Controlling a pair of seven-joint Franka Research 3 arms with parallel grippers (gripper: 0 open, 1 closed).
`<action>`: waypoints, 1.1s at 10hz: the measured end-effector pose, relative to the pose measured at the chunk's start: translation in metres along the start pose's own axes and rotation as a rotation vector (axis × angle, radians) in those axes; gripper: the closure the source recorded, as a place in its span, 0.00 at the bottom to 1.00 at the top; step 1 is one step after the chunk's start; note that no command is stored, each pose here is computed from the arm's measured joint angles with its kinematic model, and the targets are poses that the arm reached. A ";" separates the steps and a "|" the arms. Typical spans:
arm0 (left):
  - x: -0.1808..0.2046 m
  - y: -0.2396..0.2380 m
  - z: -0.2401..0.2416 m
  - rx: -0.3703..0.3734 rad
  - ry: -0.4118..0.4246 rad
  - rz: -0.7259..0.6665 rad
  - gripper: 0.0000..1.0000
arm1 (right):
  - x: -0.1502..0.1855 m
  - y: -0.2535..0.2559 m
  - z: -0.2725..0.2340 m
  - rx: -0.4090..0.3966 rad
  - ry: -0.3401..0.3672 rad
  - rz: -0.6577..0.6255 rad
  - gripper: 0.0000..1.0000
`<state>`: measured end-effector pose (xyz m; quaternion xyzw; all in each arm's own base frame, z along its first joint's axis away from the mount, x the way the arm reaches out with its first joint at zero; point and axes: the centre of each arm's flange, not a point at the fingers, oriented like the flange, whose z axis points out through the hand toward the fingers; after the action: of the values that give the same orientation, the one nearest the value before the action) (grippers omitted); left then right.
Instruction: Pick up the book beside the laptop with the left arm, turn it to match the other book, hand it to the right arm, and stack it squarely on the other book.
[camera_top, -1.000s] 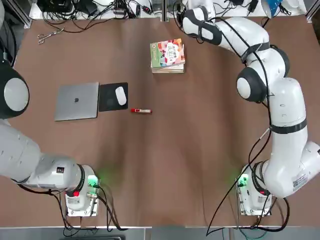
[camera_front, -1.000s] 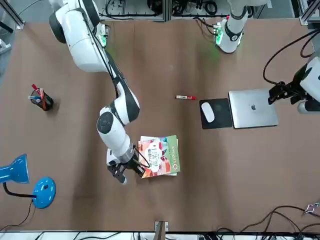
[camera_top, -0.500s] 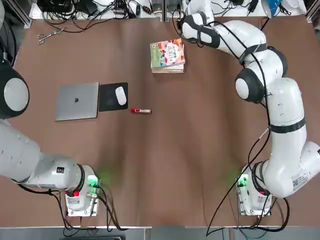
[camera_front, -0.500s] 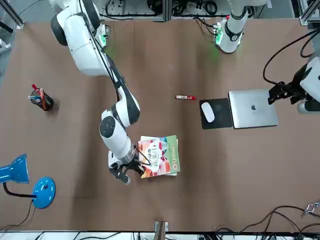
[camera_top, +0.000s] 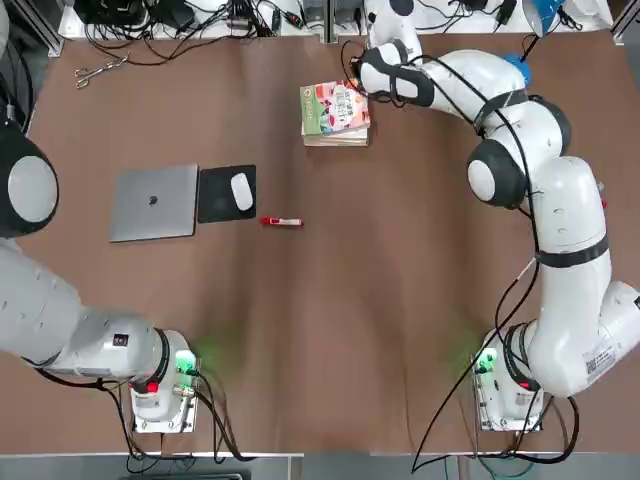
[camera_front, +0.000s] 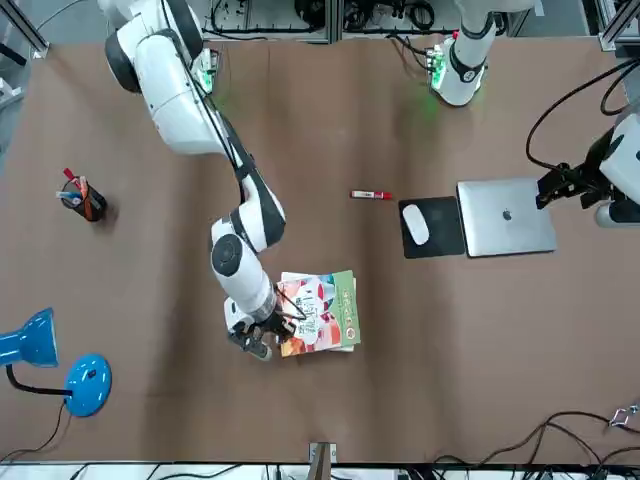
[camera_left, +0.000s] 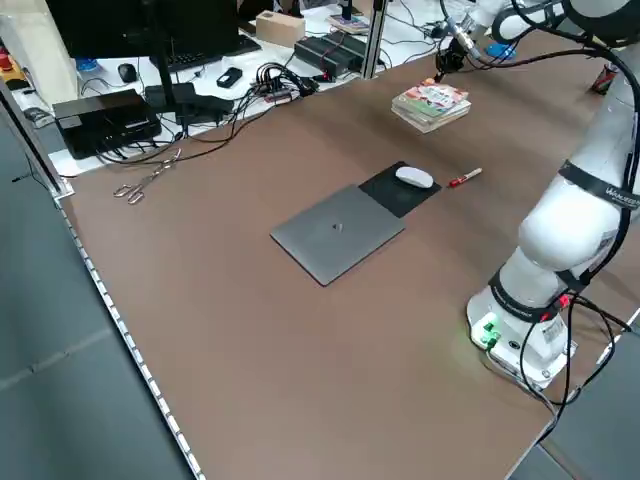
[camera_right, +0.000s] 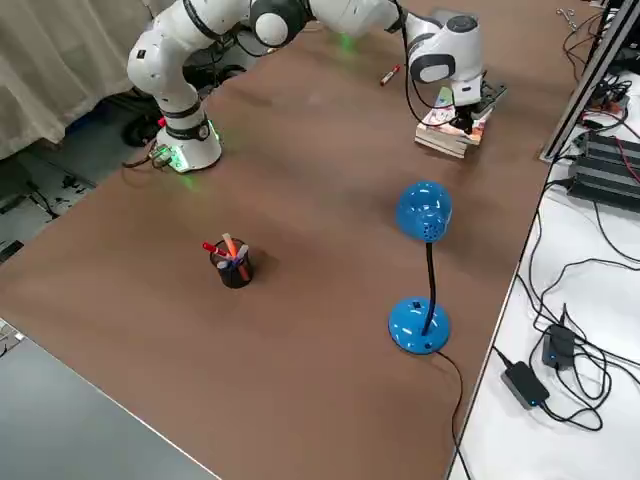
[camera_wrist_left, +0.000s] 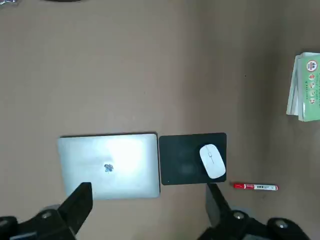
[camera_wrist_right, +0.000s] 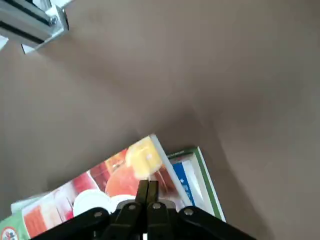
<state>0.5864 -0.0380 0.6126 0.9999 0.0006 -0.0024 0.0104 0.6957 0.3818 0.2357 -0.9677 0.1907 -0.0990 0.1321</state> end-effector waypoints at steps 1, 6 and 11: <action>0.000 0.000 0.000 0.000 0.000 0.000 0.00 | -0.003 0.000 0.003 -0.004 -0.004 -0.004 0.99; 0.000 0.000 0.000 0.000 0.000 0.000 0.00 | -0.007 0.003 0.007 -0.021 -0.019 0.007 0.99; 0.000 0.001 0.000 0.000 0.000 0.001 0.00 | -0.009 0.006 0.005 -0.047 -0.036 0.140 0.99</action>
<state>0.5864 -0.0385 0.6126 0.9999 0.0002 -0.0024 0.0104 0.6869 0.3812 0.2275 -0.9564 0.2578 -0.0674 0.1195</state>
